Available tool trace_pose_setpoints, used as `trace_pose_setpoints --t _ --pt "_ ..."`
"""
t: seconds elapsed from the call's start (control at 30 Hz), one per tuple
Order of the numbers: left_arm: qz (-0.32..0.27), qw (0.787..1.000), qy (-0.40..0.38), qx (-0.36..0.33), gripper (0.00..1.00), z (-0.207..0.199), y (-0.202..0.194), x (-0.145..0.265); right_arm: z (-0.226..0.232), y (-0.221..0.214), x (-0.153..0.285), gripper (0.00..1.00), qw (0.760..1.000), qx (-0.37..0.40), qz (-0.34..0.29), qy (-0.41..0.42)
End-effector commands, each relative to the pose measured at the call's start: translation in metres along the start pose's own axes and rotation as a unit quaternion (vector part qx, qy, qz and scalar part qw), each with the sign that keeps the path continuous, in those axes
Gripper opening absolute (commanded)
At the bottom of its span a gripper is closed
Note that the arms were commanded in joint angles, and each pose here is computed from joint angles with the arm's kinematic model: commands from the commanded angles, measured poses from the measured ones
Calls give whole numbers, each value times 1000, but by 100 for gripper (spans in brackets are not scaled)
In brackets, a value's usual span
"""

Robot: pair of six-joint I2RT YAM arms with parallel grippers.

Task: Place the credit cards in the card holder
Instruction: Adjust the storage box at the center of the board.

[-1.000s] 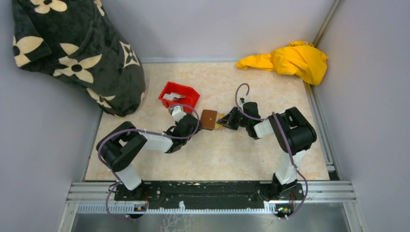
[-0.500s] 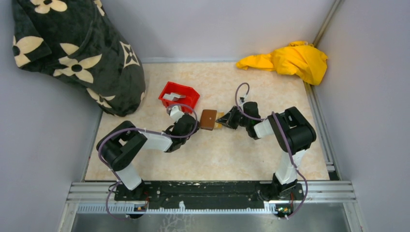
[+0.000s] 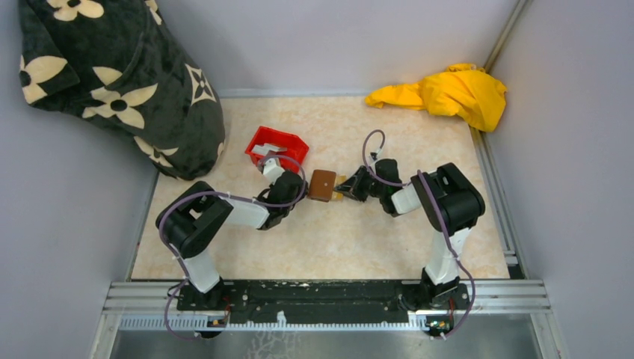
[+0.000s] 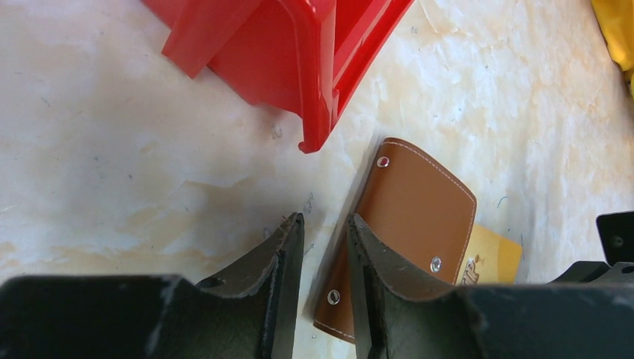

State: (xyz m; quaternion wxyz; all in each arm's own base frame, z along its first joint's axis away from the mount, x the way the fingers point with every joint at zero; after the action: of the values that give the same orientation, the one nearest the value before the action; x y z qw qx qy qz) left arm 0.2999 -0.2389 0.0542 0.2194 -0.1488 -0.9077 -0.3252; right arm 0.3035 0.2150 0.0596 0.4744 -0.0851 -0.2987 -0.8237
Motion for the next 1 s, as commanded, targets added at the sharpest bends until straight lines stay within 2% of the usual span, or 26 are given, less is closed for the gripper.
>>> trace_pose_setpoints --t 0.0,0.27,0.47,0.63,0.97 --pt "75 984 132 -98 36 82 -27 6 5 6 -2 0 999 9 -15 27" --pt "113 982 112 -104 32 85 -38 9 9 8 -1 0 999 9 -22 45" --pt "155 978 92 -108 22 87 -49 12 16 10 1 0 998 14 -27 60" --pt "180 974 81 -111 17 87 -55 14 20 11 3 0 997 17 -31 70" --pt "205 970 69 -114 16 83 -63 17 22 13 3 0 997 34 -23 69"
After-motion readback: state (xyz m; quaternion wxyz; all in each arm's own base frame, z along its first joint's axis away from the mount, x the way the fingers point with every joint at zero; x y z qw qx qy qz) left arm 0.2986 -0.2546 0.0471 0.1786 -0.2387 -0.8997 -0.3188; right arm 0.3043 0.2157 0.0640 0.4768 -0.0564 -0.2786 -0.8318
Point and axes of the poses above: each gripper's point midway between its finger pads, its own x axis back along the fingers, its own z axis along the line the jaws close on, y = z × x, the point moved 6 cm from there along x, back along the fingers, and after that the axes turned 11 degrees about x, right-handed, at the moved point
